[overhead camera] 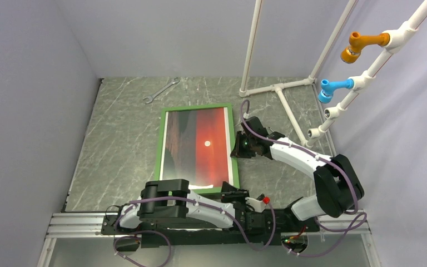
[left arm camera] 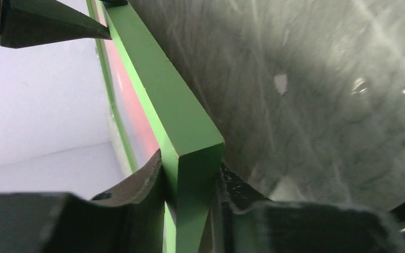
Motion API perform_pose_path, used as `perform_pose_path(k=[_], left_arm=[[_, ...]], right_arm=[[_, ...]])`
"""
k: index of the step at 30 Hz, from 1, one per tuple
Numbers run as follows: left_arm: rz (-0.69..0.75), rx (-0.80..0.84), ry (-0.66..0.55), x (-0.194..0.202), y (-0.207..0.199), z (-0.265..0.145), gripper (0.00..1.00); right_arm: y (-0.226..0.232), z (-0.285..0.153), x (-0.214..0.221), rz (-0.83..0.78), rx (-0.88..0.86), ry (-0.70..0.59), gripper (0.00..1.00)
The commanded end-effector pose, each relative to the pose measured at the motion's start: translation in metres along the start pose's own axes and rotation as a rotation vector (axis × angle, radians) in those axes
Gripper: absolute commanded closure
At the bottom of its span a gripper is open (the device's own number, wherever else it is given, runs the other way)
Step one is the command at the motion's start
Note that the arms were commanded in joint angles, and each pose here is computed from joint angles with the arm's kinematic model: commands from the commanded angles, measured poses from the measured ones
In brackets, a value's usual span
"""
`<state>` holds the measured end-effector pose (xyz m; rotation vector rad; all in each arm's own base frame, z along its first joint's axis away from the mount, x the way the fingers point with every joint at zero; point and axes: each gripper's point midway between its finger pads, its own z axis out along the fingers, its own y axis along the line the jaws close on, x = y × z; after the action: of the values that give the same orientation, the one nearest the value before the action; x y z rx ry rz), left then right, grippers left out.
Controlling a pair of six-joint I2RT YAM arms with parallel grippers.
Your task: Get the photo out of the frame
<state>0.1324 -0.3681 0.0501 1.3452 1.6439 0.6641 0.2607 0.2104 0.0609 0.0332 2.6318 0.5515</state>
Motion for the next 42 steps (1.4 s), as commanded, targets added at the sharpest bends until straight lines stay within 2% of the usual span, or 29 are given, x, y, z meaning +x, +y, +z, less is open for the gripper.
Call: perform_pose_path(k=[1, 2, 3, 4, 11, 13, 15, 26, 31, 37, 42], left_arm=[[-0.105, -0.094, -0.035, -0.017, 0.028, -0.01, 0.81], [-0.113, -0.101, -0.04, -0.018, 0.031, -0.012, 0.83], [-0.12, -0.104, -0.042, -0.018, 0.033, -0.014, 0.94], [-0.139, -0.108, -0.041, -0.017, 0.035, -0.016, 0.99], [-0.226, -0.142, -0.009, -0.01, 0.058, -0.029, 1.0], [-0.262, -0.13, -0.013, -0.011, 0.062, -0.033, 1.0], [-0.3, -0.111, -0.021, -0.012, 0.065, -0.036, 1.0], [-0.552, 0.017, -0.153, -0.033, 0.118, -0.072, 1.0], [-0.676, 0.099, -0.257, -0.043, 0.146, -0.093, 1.0], [-0.834, 0.227, -0.437, -0.056, 0.177, -0.121, 1.0], [-0.928, 0.327, -0.537, -0.057, 0.192, -0.135, 1.0]], right_arm=[[0.036, -0.022, -0.028, -0.043, -0.13, -0.07, 1.0], [0.035, -0.023, -0.029, -0.054, -0.12, -0.072, 0.98], [0.033, -0.025, -0.032, -0.062, -0.107, -0.08, 0.93], [0.034, -0.027, -0.033, -0.076, -0.102, -0.084, 0.89], [0.033, -0.059, -0.058, -0.129, -0.071, -0.199, 0.31], [0.032, -0.07, -0.064, -0.122, -0.07, -0.226, 0.1], [0.031, -0.08, -0.07, -0.112, -0.079, -0.251, 0.03], [0.016, -0.145, -0.105, -0.086, -0.036, -0.449, 0.0], [0.014, -0.149, -0.106, -0.093, -0.028, -0.456, 0.01], [0.014, -0.148, -0.106, -0.098, -0.031, -0.459, 0.01], [0.012, -0.146, -0.106, -0.094, -0.026, -0.461, 0.01]])
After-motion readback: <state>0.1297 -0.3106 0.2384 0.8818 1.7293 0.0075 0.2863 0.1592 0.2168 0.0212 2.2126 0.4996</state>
